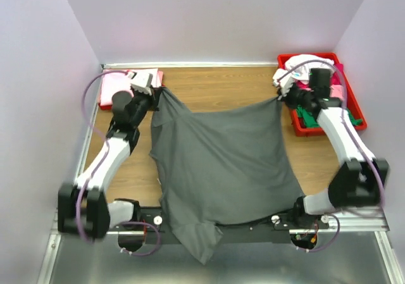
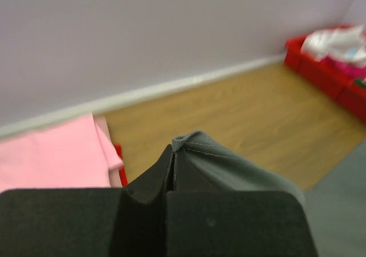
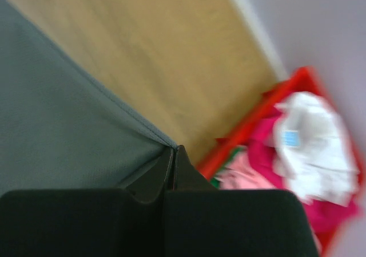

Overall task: Fold and stack the t-shirts
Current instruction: Flatten the tshirt out

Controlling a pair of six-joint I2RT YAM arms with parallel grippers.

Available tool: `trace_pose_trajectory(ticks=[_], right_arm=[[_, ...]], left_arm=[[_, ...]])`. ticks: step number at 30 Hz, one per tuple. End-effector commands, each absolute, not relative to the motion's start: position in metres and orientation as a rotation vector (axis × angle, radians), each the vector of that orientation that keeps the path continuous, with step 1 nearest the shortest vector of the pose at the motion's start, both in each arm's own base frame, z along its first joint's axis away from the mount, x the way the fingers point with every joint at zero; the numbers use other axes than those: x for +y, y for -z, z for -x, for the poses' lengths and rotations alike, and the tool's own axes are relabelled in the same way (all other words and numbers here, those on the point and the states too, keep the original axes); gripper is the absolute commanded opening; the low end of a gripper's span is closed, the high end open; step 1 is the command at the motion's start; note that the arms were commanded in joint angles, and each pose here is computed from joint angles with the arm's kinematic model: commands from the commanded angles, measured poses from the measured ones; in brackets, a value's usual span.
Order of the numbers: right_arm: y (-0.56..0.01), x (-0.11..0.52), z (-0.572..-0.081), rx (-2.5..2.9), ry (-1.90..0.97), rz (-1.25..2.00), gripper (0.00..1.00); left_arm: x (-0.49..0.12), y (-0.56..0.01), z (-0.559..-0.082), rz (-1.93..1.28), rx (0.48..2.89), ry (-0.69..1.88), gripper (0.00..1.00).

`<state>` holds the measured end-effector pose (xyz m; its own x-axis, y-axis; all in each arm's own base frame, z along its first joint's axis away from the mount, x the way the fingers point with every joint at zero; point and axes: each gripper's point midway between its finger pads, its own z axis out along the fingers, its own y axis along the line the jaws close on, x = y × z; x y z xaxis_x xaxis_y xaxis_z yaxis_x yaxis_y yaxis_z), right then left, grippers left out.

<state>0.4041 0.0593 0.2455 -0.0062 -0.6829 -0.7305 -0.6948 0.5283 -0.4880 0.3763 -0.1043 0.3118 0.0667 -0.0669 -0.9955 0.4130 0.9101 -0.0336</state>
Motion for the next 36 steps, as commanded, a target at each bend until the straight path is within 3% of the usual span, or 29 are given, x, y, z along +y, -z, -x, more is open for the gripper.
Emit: trace_pose_trajectory(ticks=[1, 4, 5, 6, 14, 22, 31, 36], right_arm=[[-0.177, 0.083, -0.439, 1.652, -0.18, 1.219, 0.0], [-0.142, 0.083, -0.466, 1.715, -0.219, 1.18, 0.0], [-0.112, 0.091, -0.473, 1.772, -0.261, 1.192, 0.0], [-0.114, 0.088, -0.487, 1.785, -0.229, 1.177, 0.0], [-0.078, 0.077, -0.525, 1.907, -0.125, 1.145, 0.0], [-0.088, 0.076, -0.524, 1.898, -0.107, 1.133, 0.0], [-0.124, 0.072, -0.517, 1.854, -0.054, 1.109, 0.0], [-0.136, 0.059, -0.52, 1.885, 0.03, 1.046, 0.0]], left_arm=[[-0.102, -0.261, -0.437, -0.283, 1.562, 0.301, 0.0], [-0.1, -0.21, -0.482, -0.293, 1.694, 0.248, 0.0], [-0.101, -0.217, -0.497, -0.297, 1.688, 0.241, 0.0], [-0.099, -0.181, -0.507, -0.324, 1.776, 0.207, 0.0], [-0.093, -0.135, -0.538, -0.347, 1.917, 0.147, 0.0], [-0.098, -0.15, -0.543, -0.363, 1.892, 0.173, 0.0], [-0.1, -0.22, -0.52, -0.363, 1.731, 0.191, 0.0], [-0.107, -0.217, -0.516, -0.392, 1.735, 0.231, 0.0]])
